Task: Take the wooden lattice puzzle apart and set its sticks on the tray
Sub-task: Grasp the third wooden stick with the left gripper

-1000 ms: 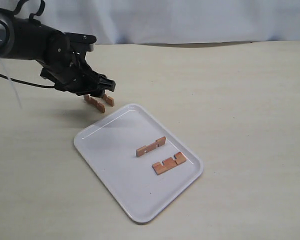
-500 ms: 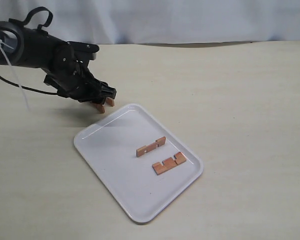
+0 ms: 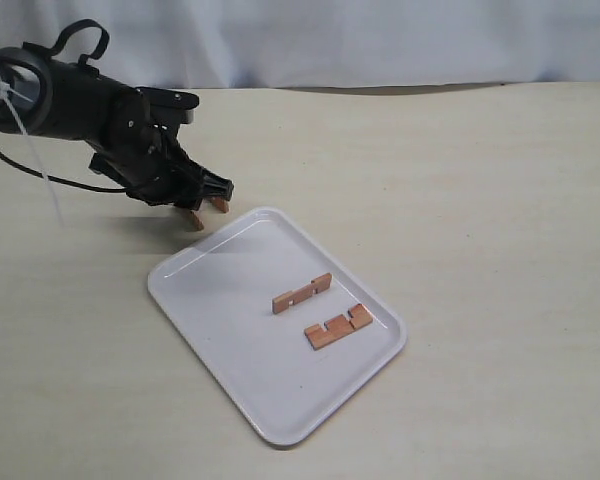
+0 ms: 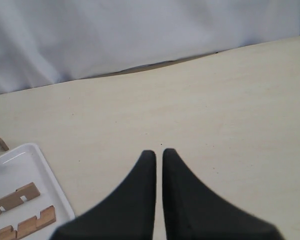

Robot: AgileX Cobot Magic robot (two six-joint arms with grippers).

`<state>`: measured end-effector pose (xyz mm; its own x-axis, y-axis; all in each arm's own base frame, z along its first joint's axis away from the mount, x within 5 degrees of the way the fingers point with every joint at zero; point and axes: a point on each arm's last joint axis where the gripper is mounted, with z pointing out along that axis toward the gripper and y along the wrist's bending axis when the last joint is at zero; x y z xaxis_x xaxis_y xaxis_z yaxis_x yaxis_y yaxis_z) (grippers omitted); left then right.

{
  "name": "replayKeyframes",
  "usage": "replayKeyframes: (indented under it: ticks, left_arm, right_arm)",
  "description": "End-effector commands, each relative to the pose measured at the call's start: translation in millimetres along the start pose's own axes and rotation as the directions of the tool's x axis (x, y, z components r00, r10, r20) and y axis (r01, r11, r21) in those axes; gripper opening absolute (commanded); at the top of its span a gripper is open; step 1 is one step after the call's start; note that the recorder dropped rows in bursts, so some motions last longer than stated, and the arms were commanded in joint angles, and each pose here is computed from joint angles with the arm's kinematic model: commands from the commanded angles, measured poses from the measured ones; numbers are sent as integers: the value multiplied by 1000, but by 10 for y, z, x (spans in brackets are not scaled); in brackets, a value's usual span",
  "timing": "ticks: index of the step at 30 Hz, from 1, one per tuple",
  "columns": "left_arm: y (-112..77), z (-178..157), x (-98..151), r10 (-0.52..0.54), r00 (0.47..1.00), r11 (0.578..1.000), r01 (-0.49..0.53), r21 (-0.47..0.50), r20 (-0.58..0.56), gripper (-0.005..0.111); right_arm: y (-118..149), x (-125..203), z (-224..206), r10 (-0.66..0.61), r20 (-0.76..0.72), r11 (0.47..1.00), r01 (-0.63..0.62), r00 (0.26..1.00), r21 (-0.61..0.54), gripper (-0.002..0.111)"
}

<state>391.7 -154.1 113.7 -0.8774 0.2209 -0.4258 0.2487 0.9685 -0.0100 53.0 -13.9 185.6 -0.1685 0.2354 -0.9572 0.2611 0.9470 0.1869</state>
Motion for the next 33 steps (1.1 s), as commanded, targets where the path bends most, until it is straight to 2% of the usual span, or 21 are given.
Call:
replayKeyframes:
  ticks: [1, 7, 11, 22, 24, 29, 33]
  left_arm:
    - [0, 82, 28, -12, 1000, 1000, 12, 0, -17, 41]
    - [-1, 97, 33, -12, 1000, 1000, 12, 0, -18, 41]
    - [2, 97, 31, -5, 1000, 1000, 5, -2, -15, 34]
    - [1, 97, 45, -14, 999, 1000, 14, -1, -30, 35]
    - [1, 97, 47, -15, 999, 1000, 14, -2, -33, 39]
    - [-4, 97, 56, -32, 999, 999, 32, 3, -43, 64]
    - [-3, 112, 69, -52, 997, 999, 52, 1, -52, 62]
  right_arm:
    - [-2, -11, -4, -1, 19, 1000, 1, 1000, 3, 5]
    - [-2, -11, -4, -1, 19, 1000, 1, 1000, 3, 5]
    - [-2, -11, -4, -1, 19, 1000, 1, 1000, 3, 5]
    - [-2, -11, -4, -1, 19, 1000, 1, 1000, 3, 5]
    - [-2, -11, -4, -1, 19, 1000, 1, 1000, 3, 5]
    - [-2, -11, -4, -1, 19, 1000, 1, 1000, 3, 5]
    - [-2, -11, -4, -1, 19, 1000, 1, 1000, 3, 5]
